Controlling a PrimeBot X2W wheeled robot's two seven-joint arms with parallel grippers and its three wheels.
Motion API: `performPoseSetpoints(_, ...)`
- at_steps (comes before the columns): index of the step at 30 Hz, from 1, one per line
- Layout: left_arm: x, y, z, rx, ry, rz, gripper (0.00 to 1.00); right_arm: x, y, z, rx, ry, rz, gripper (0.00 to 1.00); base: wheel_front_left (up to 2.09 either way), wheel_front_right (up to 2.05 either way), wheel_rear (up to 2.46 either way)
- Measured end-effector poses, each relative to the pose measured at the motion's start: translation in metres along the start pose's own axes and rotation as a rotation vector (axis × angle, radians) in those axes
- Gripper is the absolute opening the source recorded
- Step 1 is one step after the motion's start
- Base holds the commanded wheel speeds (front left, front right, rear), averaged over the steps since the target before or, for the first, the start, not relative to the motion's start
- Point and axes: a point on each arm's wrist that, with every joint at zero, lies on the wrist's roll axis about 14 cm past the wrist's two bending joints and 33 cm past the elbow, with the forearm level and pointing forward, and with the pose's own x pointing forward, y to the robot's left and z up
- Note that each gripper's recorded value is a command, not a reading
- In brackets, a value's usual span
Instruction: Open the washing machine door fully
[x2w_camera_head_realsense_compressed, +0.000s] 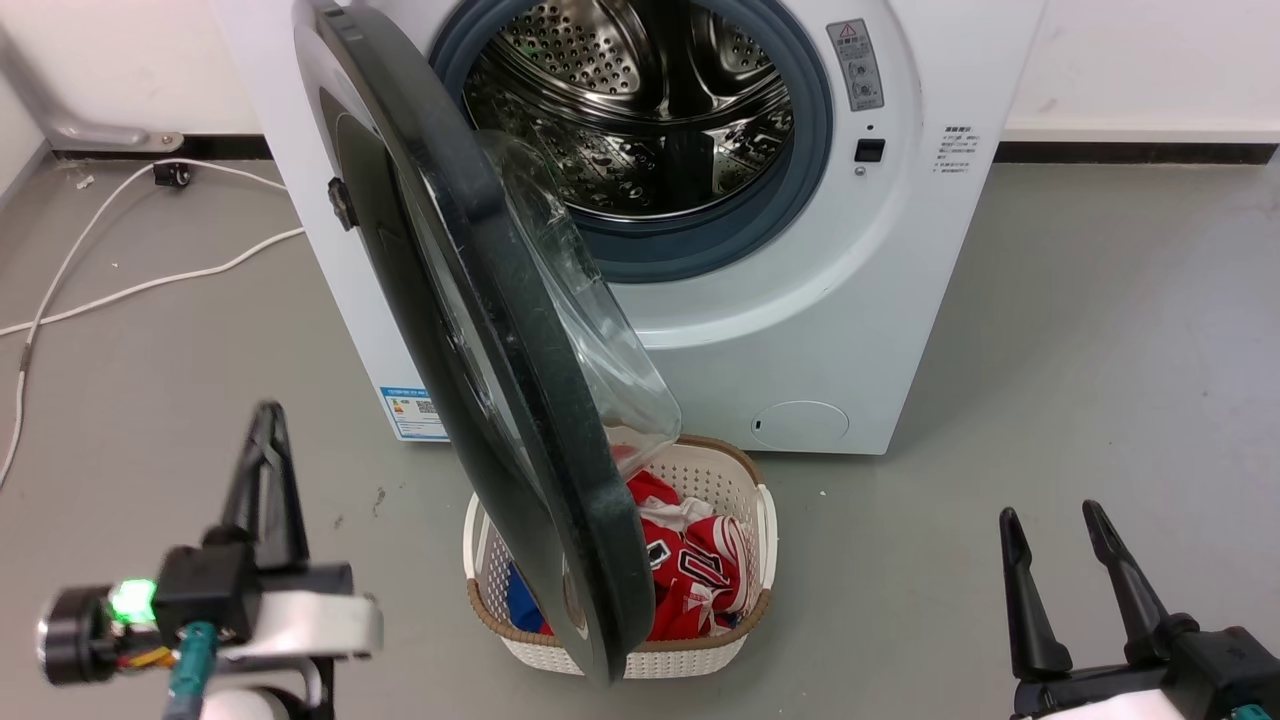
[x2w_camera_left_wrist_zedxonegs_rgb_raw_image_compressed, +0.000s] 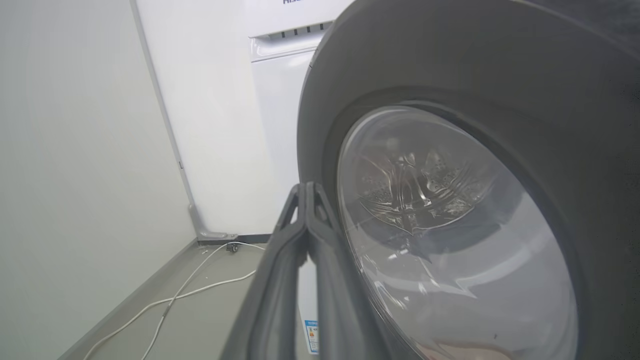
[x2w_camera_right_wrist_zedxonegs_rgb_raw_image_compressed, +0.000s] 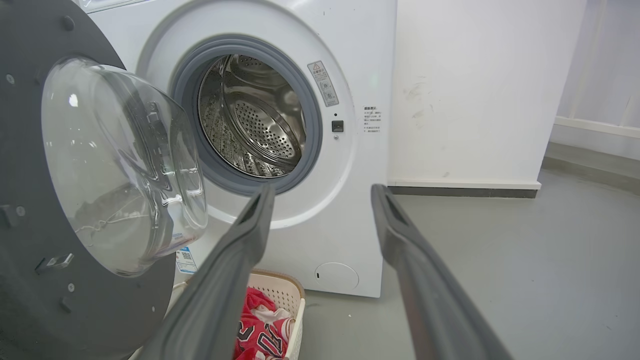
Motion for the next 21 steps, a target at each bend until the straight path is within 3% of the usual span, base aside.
performPoseSetpoints(4,0.020,0.009,0.047,0.031,-0.156,0.012,0.00,0.001,0.000,0.001,-0.002,-0.004,0.000,1.00,0.00,0.00,0.00)
performPoseSetpoints(9,0.033,-0.005,0.109,0.033,-0.358,-0.032,0.00,0.001,-0.001,0.002,-0.005,-0.005,-0.002,1.00,0.00,0.00,0.00)
performPoseSetpoints(21,0.020,-0.097,0.194,-0.066,-0.635,-0.325,0.00,0.002,-0.002,0.002,-0.004,-0.007,-0.005,1.00,0.00,0.00,0.00)
